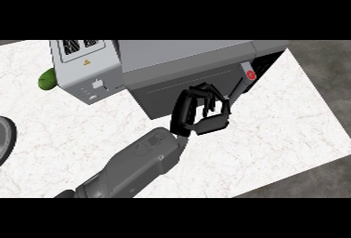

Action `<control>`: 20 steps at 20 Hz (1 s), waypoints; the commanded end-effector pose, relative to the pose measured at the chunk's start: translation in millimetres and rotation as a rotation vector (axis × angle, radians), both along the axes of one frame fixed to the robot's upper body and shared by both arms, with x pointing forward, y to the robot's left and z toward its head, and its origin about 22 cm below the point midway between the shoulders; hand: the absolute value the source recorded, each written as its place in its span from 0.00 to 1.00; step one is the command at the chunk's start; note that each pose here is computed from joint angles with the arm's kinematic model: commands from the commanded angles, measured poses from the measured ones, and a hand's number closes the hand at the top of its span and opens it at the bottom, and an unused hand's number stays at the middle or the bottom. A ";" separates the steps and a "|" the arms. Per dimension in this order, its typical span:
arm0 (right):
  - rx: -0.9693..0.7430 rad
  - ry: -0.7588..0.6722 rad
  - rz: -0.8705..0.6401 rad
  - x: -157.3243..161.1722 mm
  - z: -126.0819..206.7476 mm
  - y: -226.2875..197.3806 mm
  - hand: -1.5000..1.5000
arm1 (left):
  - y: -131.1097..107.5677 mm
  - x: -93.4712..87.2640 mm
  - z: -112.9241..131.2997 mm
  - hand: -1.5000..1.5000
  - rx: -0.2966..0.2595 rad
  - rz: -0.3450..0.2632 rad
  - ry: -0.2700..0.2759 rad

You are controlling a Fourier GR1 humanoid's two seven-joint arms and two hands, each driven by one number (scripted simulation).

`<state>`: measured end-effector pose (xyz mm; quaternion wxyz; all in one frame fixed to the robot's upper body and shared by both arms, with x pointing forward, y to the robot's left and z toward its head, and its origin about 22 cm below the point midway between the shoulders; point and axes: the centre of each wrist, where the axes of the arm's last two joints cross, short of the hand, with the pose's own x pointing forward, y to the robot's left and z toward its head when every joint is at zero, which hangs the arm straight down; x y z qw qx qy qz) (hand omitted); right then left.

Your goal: Pick up the milk, place it into the microwave and close the microwave

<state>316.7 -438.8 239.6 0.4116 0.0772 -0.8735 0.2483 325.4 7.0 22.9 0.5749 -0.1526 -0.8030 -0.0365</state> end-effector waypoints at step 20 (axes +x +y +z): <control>0.105 0.031 0.029 9.5 -1.8 -18.1 0.00 | -6.2 26.0 24.6 1.00 -0.004 0.016 -0.038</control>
